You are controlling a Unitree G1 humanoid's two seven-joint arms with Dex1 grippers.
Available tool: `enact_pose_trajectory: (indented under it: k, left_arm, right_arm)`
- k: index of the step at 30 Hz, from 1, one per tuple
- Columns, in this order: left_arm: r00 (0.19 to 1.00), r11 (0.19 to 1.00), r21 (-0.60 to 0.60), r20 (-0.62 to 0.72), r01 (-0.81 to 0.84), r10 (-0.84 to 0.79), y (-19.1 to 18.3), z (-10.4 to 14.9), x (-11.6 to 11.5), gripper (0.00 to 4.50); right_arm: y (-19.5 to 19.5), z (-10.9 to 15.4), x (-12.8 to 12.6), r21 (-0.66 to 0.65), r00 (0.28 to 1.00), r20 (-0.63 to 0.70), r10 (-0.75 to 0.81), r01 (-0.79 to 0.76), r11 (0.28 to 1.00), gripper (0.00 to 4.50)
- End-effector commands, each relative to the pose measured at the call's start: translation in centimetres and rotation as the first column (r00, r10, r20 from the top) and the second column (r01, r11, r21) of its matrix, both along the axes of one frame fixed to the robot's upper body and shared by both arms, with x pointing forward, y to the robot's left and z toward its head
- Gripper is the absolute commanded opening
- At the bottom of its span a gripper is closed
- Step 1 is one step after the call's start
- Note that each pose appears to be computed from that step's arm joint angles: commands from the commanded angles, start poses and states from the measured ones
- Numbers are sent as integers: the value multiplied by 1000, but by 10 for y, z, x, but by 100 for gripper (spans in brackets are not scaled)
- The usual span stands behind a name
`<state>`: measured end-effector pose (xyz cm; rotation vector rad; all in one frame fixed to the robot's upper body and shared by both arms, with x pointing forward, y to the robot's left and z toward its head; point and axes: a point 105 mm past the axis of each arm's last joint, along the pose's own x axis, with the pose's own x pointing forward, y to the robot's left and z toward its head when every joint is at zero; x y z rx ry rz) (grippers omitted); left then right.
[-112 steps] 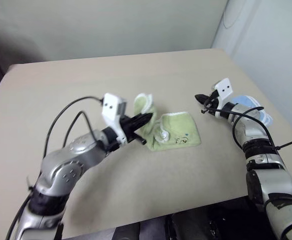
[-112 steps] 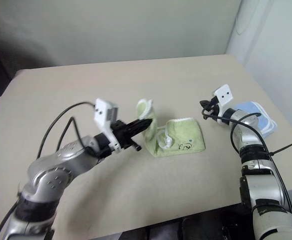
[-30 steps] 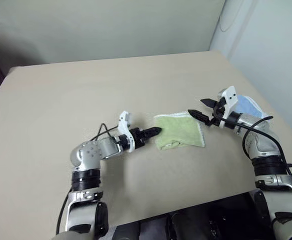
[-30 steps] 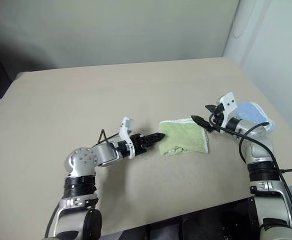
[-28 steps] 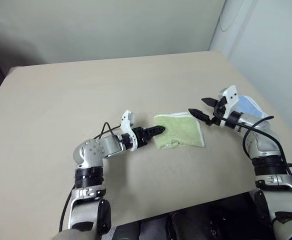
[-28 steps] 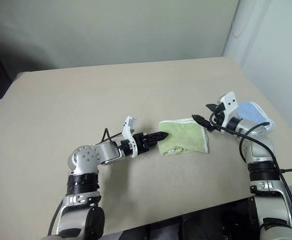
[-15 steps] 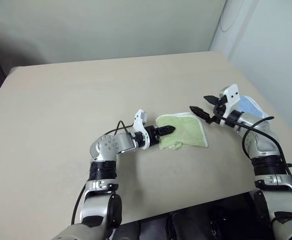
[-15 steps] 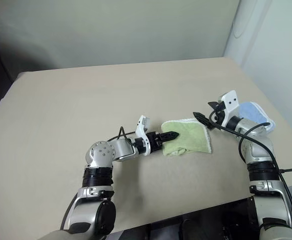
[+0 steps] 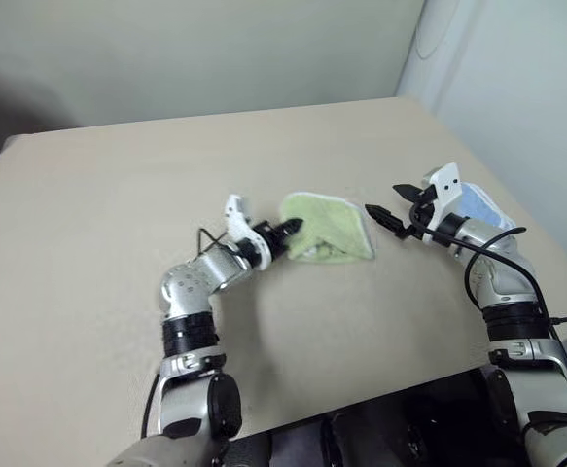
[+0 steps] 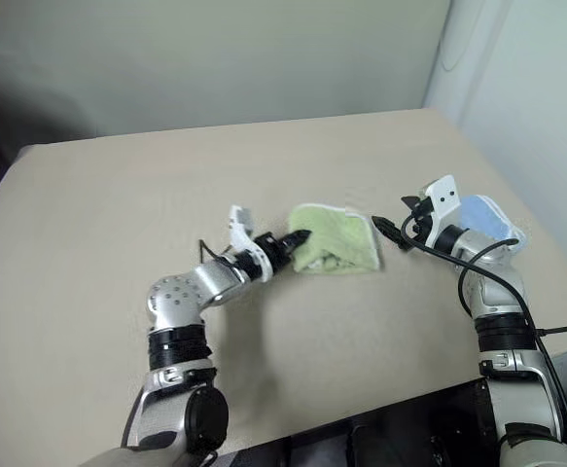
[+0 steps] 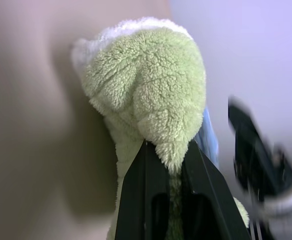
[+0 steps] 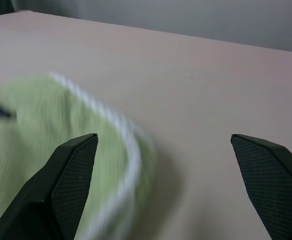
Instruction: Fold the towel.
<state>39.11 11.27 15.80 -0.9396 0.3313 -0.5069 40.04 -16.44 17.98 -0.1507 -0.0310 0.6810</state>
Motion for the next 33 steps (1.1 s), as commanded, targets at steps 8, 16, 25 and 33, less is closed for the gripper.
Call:
enact_pose_trajectory:
  k: [8, 16, 25, 33]
  left_arm:
    - [654, 668, 16, 216, -744, 725, 266, 68, -59, 4]
    - [530, 529, 38, 0, -848, 848, 323, 4, -117, 4]
    - [533, 531, -64, -39, -845, 845, 303, -6, -130, 190]
    - [597, 597, 74, -23, -799, 802, 298, -23, -167, 444]
  right_arm:
    - [0, 14, 4, 3, 998, 55, 0, 0, 1000, 450]
    - [13, 12, 11, -3, 998, 51, 39, -39, 999, 450]
    - [15, 10, 13, -7, 998, 49, 50, -50, 999, 450]
    - [15, 10, 13, -4, 997, 51, 51, -51, 999, 450]
